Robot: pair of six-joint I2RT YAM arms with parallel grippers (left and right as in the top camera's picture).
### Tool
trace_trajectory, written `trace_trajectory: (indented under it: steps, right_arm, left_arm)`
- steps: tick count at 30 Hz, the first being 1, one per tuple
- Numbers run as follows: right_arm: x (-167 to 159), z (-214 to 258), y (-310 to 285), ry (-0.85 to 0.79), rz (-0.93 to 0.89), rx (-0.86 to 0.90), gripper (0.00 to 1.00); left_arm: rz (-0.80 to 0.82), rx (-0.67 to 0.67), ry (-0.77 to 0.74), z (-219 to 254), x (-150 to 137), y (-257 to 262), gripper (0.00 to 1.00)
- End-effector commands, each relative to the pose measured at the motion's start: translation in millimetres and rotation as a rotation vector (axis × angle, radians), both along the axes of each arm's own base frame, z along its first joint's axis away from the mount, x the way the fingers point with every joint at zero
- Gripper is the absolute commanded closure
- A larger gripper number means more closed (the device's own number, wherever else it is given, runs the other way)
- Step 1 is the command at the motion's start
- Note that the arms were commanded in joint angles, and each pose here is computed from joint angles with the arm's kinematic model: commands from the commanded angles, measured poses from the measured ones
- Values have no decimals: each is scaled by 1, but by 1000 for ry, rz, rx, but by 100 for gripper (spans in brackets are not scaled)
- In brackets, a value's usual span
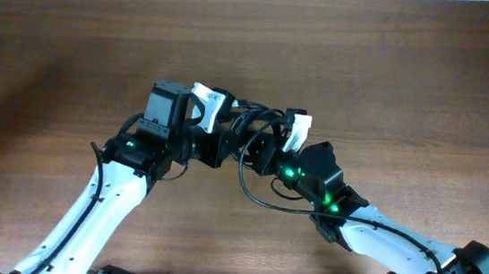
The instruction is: Untangle cables
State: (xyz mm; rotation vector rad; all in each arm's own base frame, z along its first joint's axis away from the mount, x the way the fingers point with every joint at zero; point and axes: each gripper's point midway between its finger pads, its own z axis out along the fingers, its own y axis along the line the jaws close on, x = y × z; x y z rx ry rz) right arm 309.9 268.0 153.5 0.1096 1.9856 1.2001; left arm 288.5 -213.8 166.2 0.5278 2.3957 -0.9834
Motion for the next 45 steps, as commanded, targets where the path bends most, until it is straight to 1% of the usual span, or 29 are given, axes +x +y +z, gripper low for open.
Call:
trace_trajectory:
  steps: [1,5,7,8,11,13,14,15,16,18,19,22,23,25,26,28,30,31,32,33,34,35,36,38,39,41,42,43,45]
  right_arm:
    - [10,0,-11,-6,-46,-9,76]
    - [6,21,-22,-24,124,74,61]
    - [2,29,-31,-49,207,93,47]
    - [3,29,-35,-102,221,53,40]
    - [6,25,-37,-151,213,-7,37]
    - [13,-6,-49,-117,149,-151,36]
    - [7,-13,-44,-140,183,-206,36]
    - [3,-13,-37,-143,203,-205,36]
    - [2,-15,-33,-143,191,-222,36]
    - [25,-37,-59,-117,-120,-428,34]
    - [32,-37,-70,-130,-210,-466,32]
    - [48,-26,-75,-192,-299,-442,27]
    - [53,-17,-72,-230,-312,-408,29]
    - [58,9,-68,-311,-337,-333,39]
    - [58,19,-67,-341,-341,-305,49]
    - [48,31,-45,-382,-217,-234,85]
    - [31,30,-21,-382,-46,-186,96]
    - [15,27,-4,-372,84,-153,96]
    - [6,17,2,-301,140,-131,96]
    - [-1,-2,3,-231,180,-161,89]
    - [-6,-13,3,-184,202,-179,76]
    - [-7,-17,2,-168,204,-187,69]
    - [-5,-15,1,-176,198,-182,57]
    - [4,3,-9,-150,165,-77,43]
    - [2,12,-13,-168,222,-39,35]
    - [2,17,-24,-199,272,-30,28]
    - [3,17,-28,-262,296,-71,23]
    - [1,17,-26,-264,307,-71,17]
    - [-10,13,-16,-274,363,-88,16]
  left_arm:
    - [-168,-103,-67,22,-17,-16,100]
    - [50,-101,-71,24,24,46,100]
    - [130,-99,-74,24,37,72,100]
    - [150,-97,-62,23,38,78,100]
    - [163,-51,14,8,26,83,100]
    - [170,-56,25,7,25,83,100]
    - [186,-65,44,7,25,83,100]
    - [193,-68,58,7,24,83,100]
    - [189,-72,72,6,22,82,100]
    - [177,-95,153,2,8,78,100]
    - [147,-135,181,6,1,72,100]
    - [28,-271,194,26,-15,54,100]
    - [34,-265,206,24,-16,55,100]
    - [110,-179,250,7,-15,65,100]
    - [239,-97,333,-10,-13,79,100]
    - [432,-18,413,-26,-5,99,100]
    - [587,18,441,-33,6,115,100]
    - [656,20,428,-33,15,122,100]
    - [655,3,385,-28,24,121,100]
    - [654,-7,357,-24,30,121,100]
    - [656,-8,342,-23,32,122,100]
    - [657,-2,338,-23,33,123,100]
    - [624,19,307,-23,33,123,100]
    - [543,66,236,-23,32,123,100]
    - [476,99,189,-24,30,121,100]
    - [318,112,130,-22,20,111,100]
    - [174,94,65,-17,12,99,100]
    - [109,97,25,-16,9,95,100]
    - [-7,34,-41,-5,2,82,100]
